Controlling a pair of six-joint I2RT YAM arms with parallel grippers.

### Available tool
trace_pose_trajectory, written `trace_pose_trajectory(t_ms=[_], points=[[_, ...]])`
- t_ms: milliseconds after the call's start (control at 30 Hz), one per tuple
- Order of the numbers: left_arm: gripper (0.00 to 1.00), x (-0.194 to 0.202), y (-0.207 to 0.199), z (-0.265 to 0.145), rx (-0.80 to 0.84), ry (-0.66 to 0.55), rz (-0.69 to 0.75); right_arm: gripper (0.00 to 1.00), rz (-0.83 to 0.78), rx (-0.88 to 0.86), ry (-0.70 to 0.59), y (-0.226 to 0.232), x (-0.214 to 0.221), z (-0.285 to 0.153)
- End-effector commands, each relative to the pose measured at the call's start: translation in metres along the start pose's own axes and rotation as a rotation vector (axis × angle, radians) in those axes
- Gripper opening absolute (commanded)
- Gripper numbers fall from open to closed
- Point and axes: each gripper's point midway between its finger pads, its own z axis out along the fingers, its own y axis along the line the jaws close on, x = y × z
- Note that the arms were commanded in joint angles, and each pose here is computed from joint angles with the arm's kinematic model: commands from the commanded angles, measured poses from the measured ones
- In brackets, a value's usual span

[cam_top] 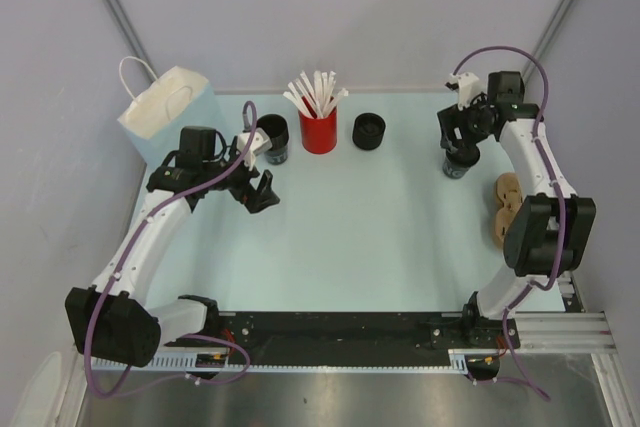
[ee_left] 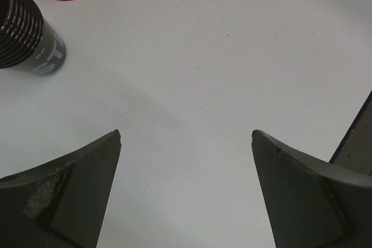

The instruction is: Pack the takeout coffee

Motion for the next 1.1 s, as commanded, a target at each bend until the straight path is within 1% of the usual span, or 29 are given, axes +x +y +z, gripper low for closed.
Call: trace_pose_trajectory(t_ms=[0, 33, 67, 133, 167, 200, 300, 400, 433, 533, 567, 633, 700, 733, 833, 933, 967, 1067], points=[[1.0, -0.009, 0.012, -0.006, -0.07, -0.033, 0.021, 0.86, -0.035, -0.031, -0.143, 0.016, -0.034, -0.042], [1.0, -0.01, 0.014, -0.007, -0.083, -0.035, 0.023, 0.88, -0.04, -0.043, -0.156, 0.021, -0.037, -0.047], [1.0, -0.013, 0.015, -0.009, -0.096, -0.042, 0.031, 0.94, -0.05, -0.062, -0.173, 0.028, -0.042, -0.058], [0.99, -0.021, 0.019, -0.017, -0.138, -0.062, 0.054, 0.96, -0.071, -0.086, -0.194, 0.041, -0.049, -0.072], [0.99, -0.026, 0.017, -0.023, -0.152, -0.075, 0.071, 1.0, -0.079, -0.112, -0.207, 0.049, -0.053, -0.081], [0.99, -0.032, 0.018, -0.029, -0.17, -0.089, 0.09, 1.0, -0.095, -0.116, -0.234, 0.056, -0.059, -0.096], [0.99, -0.046, 0.015, -0.05, -0.211, -0.107, 0.184, 1.0, -0.144, -0.146, -0.269, 0.078, -0.065, -0.121], [0.99, -0.064, 0.016, -0.073, -0.279, -0.124, 0.265, 1.0, -0.204, -0.2, -0.252, 0.112, -0.056, -0.132], [1.0, -0.065, 0.019, -0.08, -0.312, -0.112, 0.274, 1.0, -0.233, -0.232, -0.242, 0.128, -0.052, -0.132], [0.99, -0.081, 0.026, -0.106, -0.424, -0.129, 0.31, 1.0, -0.276, -0.289, -0.235, 0.156, -0.037, -0.135], [0.99, -0.088, 0.029, -0.116, -0.46, -0.141, 0.319, 1.0, -0.273, -0.315, -0.228, 0.163, -0.03, -0.132], [0.99, -0.093, 0.041, -0.128, -0.549, -0.138, 0.301, 1.0, -0.275, -0.352, -0.255, 0.171, -0.029, -0.137], [0.99, -0.098, 0.051, -0.138, -0.61, -0.137, 0.27, 1.0, -0.285, -0.362, -0.244, 0.172, -0.021, -0.131], [0.99, -0.096, 0.062, -0.141, -0.651, -0.114, 0.244, 1.0, -0.29, -0.361, -0.247, 0.171, -0.019, -0.129], [0.99, -0.099, 0.084, -0.154, -0.72, -0.111, 0.192, 1.0, -0.274, -0.364, -0.218, 0.167, -0.011, -0.114], [0.99, -0.111, 0.102, -0.173, -0.789, -0.151, 0.187, 1.0, -0.262, -0.378, -0.191, 0.167, -0.006, -0.104], [1.0, -0.12, 0.107, -0.18, -0.823, -0.183, 0.207, 1.0, -0.265, -0.382, -0.19, 0.169, -0.005, -0.103], [1.0, -0.128, 0.122, -0.2, -0.889, -0.199, 0.234, 1.0, -0.264, -0.389, -0.182, 0.17, -0.002, -0.099]])
